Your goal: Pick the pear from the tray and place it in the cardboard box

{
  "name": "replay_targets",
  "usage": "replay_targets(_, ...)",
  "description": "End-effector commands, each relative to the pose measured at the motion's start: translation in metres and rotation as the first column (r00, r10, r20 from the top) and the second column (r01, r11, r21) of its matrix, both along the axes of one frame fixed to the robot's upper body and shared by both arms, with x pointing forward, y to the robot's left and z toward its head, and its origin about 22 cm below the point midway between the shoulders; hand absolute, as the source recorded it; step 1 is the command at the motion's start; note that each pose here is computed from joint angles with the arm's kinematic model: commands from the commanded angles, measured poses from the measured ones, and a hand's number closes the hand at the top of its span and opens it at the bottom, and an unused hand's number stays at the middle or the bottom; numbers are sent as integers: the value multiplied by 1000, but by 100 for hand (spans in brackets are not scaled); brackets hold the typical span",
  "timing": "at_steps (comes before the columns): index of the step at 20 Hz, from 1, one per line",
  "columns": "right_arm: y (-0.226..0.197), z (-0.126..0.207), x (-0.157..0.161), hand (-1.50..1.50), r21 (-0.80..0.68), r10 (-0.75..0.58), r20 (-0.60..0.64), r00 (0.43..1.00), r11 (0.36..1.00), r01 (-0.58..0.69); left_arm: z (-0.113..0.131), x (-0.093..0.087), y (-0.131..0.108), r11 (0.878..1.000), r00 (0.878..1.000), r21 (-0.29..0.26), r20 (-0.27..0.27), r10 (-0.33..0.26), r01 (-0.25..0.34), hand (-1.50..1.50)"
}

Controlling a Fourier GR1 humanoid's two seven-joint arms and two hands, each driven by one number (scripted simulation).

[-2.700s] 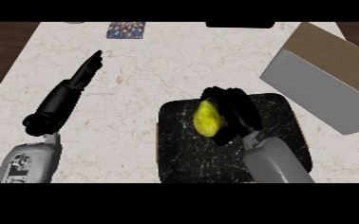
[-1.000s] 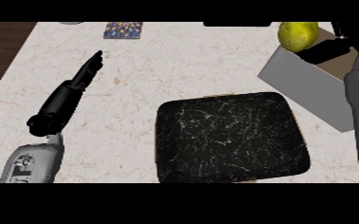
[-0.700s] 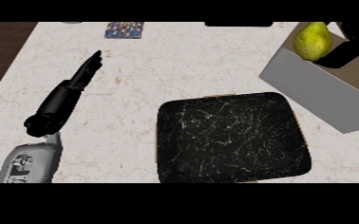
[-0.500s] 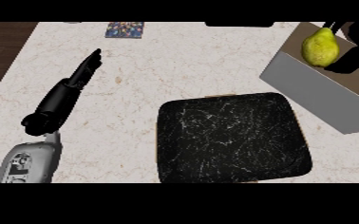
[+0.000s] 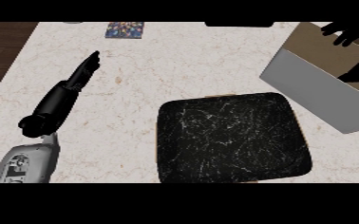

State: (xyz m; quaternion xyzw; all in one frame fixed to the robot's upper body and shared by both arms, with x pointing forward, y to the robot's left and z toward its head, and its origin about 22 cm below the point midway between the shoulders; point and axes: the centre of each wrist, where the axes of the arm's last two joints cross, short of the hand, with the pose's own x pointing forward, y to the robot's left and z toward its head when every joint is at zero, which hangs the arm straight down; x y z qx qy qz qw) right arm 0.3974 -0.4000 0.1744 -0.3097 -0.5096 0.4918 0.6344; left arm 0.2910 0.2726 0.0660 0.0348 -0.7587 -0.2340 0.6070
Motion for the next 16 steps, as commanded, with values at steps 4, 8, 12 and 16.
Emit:
replay_targets(4, -6, -4, 5, -150, 548, -76, 296, 952, 830, -104, 3, 3, 1, 1000, 1000, 7, -7, 23, -23, 0)
replay_targets(8, -11, -19, 11, -150, 824, -282, 219, 934, 567, -22, -7, -1, -11, 1000, 1000, -12, -15, 7, -8, 0)
replay_targets(12, -53, -8, -5, -150, 884, -428, 166, 888, 465, 59, 0, 0, -8, 1000, 1000, -10, 5, 11, -11, 0)
replay_targets(16, -87, -9, -27, -150, 894, -490, 206, 847, 446, 40, 1, 7, -9, 1000, 1000, 4, -9, 5, -5, 0)
